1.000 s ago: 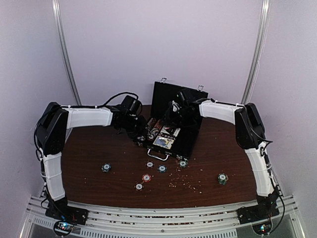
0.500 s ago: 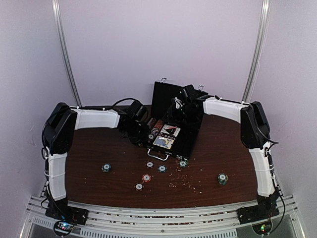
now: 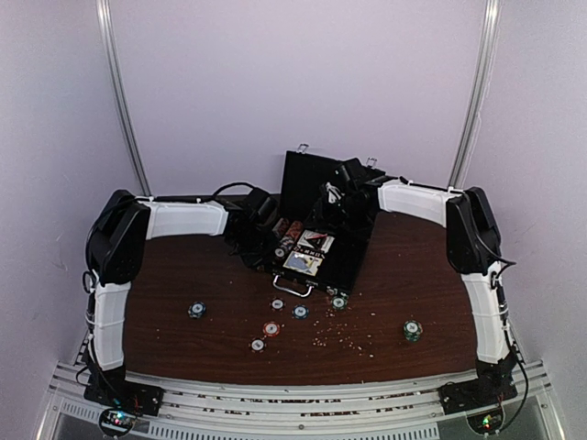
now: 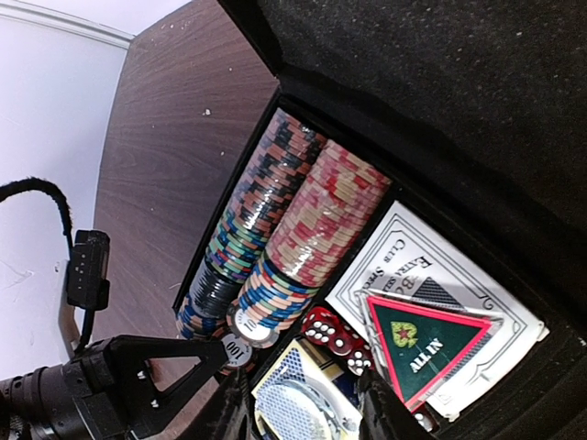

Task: Pack up texas hold em set
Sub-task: Adjust the poker chips pile in the slot.

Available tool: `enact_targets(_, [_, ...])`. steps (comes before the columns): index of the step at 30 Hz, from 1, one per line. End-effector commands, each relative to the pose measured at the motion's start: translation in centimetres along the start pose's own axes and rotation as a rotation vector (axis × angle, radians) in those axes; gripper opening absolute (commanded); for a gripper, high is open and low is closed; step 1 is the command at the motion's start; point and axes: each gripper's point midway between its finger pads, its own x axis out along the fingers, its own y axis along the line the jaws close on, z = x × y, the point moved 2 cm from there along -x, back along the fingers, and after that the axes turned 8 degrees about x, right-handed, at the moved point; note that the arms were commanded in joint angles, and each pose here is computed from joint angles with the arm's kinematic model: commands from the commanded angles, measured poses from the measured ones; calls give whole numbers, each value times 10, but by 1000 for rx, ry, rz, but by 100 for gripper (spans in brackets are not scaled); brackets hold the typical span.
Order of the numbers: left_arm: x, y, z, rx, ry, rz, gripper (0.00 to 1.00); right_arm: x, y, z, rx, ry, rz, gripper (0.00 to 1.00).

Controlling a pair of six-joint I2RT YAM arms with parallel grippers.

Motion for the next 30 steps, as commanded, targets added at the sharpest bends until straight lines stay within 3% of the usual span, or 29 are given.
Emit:
enact_targets(1, [17,20,-8,-47,24,88,0,-25,6,15,-27,-50,-4,41])
enact_targets(10, [27,27,-8,-120,-9,80,0,-30,0,22,-36,-43,-13,41])
enact_targets(23, [3,-17,23,-63,-179,-73,0,-33,-3,25,-34,-42,-5,41])
enact_targets(30, [-3,-29,25,-49,-203,-116,0,-32,-6,23,-31,-34,-7,41])
